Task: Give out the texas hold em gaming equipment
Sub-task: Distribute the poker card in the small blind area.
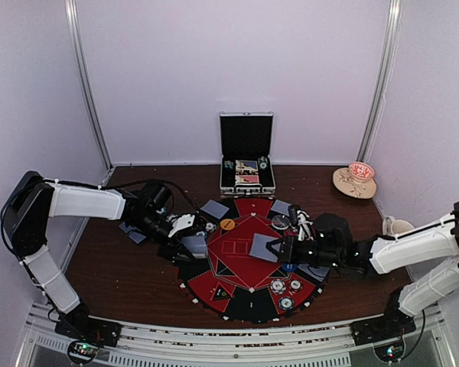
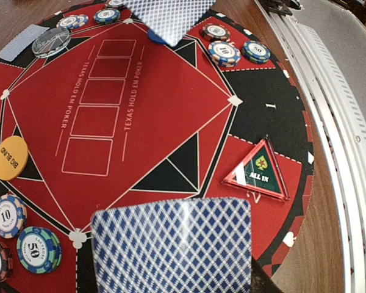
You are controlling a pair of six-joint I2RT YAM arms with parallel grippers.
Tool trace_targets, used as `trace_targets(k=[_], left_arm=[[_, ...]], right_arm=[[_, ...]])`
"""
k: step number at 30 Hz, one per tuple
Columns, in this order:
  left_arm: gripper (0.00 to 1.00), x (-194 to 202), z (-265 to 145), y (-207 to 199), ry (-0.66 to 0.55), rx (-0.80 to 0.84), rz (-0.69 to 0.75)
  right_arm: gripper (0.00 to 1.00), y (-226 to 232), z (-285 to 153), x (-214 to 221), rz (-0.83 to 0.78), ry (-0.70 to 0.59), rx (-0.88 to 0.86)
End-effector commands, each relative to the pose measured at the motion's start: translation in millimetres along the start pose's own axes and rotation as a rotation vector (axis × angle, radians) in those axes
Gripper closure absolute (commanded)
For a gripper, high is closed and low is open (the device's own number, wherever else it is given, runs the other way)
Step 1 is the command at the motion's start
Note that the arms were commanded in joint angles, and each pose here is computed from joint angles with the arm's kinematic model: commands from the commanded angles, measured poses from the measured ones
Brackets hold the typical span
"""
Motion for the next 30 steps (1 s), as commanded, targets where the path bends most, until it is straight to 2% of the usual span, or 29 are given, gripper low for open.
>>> trace_targets(k=[1, 6, 12, 30], left_arm=[[0.55, -9, -2, 2, -0.035, -0.001, 0.035], [0.55, -9, -2, 3, -0.036, -0.001, 0.035], [0.55, -9, -1, 2, -0.033, 0.002, 0.032], [0.55, -8, -1, 3, -0.032, 0.003, 0.03]], right_arm=[[1.0, -39, -40, -6, 0.091, -0.195, 0.124], [1.0, -78, -79, -2, 0.182, -0.33, 0.201], [1.0, -101, -109, -1, 0.242, -0.442, 0.243], [1.0, -119, -90, 14, 0.255, -0.332, 0.282]])
Point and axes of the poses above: each gripper's point midway between its finger pads, its own z axis out along the fingers, its own y axis along the line the jaws close on, x = y × z, the point moved 7 cm from there along -z, back along the fingers, and after that the axes turned 15 degrees about z, right-handed, at the moved point
